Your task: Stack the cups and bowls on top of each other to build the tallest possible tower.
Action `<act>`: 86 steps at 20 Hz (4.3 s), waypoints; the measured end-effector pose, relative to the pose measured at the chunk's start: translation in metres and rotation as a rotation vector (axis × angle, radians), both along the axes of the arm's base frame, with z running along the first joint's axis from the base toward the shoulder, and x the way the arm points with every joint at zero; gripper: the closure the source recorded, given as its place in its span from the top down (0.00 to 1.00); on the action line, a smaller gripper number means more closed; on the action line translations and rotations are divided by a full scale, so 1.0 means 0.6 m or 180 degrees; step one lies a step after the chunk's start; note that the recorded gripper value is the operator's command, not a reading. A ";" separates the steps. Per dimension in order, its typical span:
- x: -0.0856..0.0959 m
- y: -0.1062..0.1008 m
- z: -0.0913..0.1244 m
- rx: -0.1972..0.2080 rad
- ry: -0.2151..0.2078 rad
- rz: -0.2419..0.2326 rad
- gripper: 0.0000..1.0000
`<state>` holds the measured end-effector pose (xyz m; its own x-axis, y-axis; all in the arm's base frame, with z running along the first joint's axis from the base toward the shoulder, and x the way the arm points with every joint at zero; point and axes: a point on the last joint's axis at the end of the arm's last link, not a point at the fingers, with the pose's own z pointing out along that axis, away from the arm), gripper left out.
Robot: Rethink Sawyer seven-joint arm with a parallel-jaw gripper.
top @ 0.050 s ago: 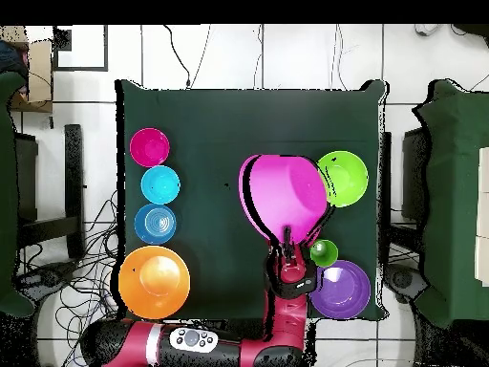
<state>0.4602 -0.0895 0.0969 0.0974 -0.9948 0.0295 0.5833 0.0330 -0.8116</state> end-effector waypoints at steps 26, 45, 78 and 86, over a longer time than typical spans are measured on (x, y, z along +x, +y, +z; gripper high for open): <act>0.015 -0.020 -0.014 -0.0138 -0.0056 0.0233 0.00; 0.026 -0.019 -0.001 -0.0070 -0.0191 0.0234 0.00; 0.033 -0.017 0.008 -0.0041 -0.0247 0.0233 1.00; 0.037 -0.025 -0.011 -0.0027 0.0032 0.0195 1.00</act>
<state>0.4823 -0.1047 0.0900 0.1585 -0.9867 0.0365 0.5723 0.0617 -0.8178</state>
